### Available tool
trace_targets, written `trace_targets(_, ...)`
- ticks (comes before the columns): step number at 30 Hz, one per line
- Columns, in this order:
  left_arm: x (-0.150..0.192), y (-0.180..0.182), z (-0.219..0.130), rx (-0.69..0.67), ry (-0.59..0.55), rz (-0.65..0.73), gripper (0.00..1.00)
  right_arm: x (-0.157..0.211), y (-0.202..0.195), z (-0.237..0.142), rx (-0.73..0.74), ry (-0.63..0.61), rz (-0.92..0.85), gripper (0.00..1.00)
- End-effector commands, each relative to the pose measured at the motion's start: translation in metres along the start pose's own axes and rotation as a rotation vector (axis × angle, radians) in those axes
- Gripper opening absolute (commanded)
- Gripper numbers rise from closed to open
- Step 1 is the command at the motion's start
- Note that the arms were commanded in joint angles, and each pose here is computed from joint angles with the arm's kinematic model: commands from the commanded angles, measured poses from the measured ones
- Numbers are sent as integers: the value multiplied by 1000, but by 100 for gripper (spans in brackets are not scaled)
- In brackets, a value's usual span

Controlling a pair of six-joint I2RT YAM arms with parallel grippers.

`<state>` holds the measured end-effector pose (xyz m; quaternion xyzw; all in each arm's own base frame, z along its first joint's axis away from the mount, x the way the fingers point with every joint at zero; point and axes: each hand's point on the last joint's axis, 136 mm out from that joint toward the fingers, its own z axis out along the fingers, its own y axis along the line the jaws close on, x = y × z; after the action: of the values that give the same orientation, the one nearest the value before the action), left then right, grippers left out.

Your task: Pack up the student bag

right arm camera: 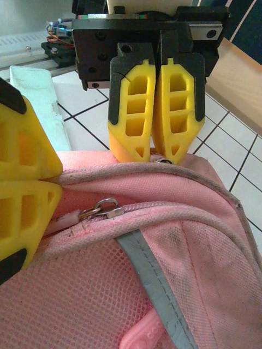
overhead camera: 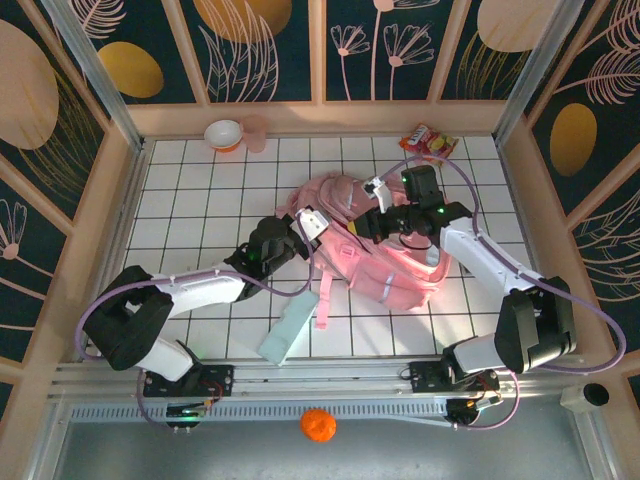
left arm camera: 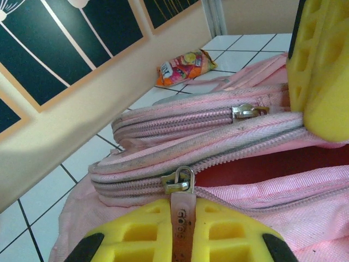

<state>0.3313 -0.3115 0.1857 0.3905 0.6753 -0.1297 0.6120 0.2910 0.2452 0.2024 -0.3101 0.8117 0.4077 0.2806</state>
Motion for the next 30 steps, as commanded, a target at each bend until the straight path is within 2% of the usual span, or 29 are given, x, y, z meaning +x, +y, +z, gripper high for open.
trace_targets(1,0,21,2,-38,18,-54,0,-29,24,-26,-34,-81,-109,0)
trace_targets(7,2,41,-9,16,6,-108,0,-26,12,-37,22,-67,-115,0)
trace_targets(12,-2,21,-11,150,-6,-88,0,-24,9,-37,39,-47,-126,0)
trace_targets(17,-18,-12,-14,369,-62,-111,0,-21,3,-36,91,-41,-176,0)
trace_targets(22,-28,-25,-15,462,-86,-136,0,-30,9,-15,216,-48,-278,37)
trace_targets(27,-28,-30,-16,486,-75,-136,0,-33,3,3,300,-42,-304,47)
trace_targets(30,-24,-30,-17,487,-62,-136,0,-25,6,19,288,7,-317,50)
